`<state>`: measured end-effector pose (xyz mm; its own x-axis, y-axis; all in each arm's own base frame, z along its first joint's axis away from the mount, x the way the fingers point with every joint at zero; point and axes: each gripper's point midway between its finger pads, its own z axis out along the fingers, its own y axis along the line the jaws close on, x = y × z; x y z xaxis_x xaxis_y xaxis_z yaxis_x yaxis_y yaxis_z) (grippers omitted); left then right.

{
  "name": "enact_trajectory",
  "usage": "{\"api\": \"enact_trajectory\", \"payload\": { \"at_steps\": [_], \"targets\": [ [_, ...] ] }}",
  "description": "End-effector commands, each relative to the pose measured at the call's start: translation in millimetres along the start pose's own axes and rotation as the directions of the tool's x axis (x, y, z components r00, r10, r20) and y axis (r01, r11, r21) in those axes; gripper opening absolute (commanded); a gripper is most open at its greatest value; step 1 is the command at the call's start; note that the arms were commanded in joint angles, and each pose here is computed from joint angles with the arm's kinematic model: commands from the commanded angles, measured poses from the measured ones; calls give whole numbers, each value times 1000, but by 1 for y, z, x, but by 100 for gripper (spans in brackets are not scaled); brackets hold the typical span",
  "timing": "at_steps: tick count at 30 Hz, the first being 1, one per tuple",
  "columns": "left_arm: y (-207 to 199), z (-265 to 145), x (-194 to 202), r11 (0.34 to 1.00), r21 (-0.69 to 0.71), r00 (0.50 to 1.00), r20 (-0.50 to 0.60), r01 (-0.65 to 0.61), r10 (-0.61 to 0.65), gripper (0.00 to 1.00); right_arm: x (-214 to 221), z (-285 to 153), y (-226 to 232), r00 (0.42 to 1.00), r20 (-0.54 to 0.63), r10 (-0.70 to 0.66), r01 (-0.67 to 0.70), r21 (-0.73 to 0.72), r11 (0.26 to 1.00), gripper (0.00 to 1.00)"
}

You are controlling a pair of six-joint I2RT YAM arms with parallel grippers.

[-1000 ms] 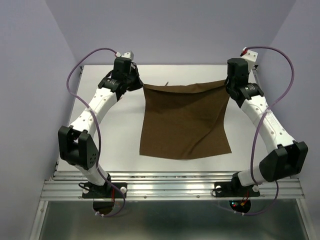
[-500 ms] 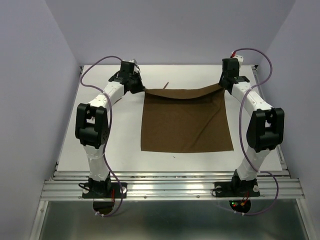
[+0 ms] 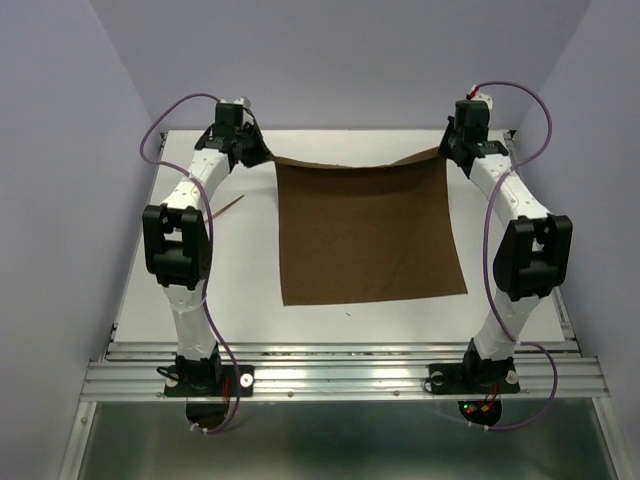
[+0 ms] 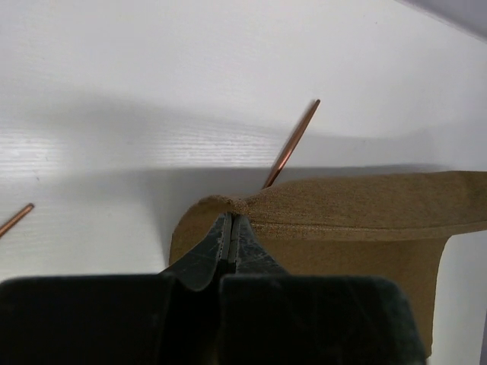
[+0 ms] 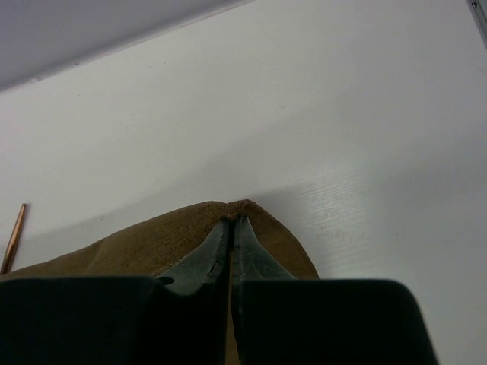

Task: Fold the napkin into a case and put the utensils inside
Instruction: Fold and flatten the napkin at the center of the board.

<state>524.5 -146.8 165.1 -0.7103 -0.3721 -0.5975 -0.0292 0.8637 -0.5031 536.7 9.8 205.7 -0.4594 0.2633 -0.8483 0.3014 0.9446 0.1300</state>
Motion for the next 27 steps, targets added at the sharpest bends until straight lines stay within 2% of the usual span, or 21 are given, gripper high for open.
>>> {"api": "enact_trajectory", "payload": {
  "at_steps": [1, 8, 13, 15, 22, 24, 26, 27],
  "targets": [
    [-10, -9, -27, 997, 45, 998, 14, -55, 54, 0, -22, 2, 10, 999, 39, 38, -36, -37, 999, 1],
    [-8, -8, -17, 997, 61, 999, -21, -48, 49, 0, -17, 3, 17, 1000, 12, 23, -22, -81, 996, 1],
    [-7, -26, 8, 998, 67, 997, -73, -9, 14, 0, 9, -14, 4, 997, -79, 11, -14, -46, 999, 1],
    [-13, -45, 9, 997, 71, 999, -53, -4, 8, 0, 15, -27, -4, 994, -102, 27, -29, -20, 999, 1],
    [-1, -82, 74, 995, 64, 990, -124, 73, -65, 0, 77, -69, -43, 977, -198, 76, -58, 93, 994, 1],
    [-8, -100, 82, 994, 85, 992, -110, 63, -53, 0, 87, -79, -49, 974, -212, 76, -56, 98, 994, 1],
    [-2, -107, 105, 995, 67, 989, -136, 68, -59, 0, 91, -94, -53, 975, -209, 79, -62, 86, 994, 1],
    [-6, -117, 119, 995, 83, 988, -150, 62, -49, 0, 107, -98, -57, 968, -243, 69, -48, 89, 995, 1]
  ]
}}
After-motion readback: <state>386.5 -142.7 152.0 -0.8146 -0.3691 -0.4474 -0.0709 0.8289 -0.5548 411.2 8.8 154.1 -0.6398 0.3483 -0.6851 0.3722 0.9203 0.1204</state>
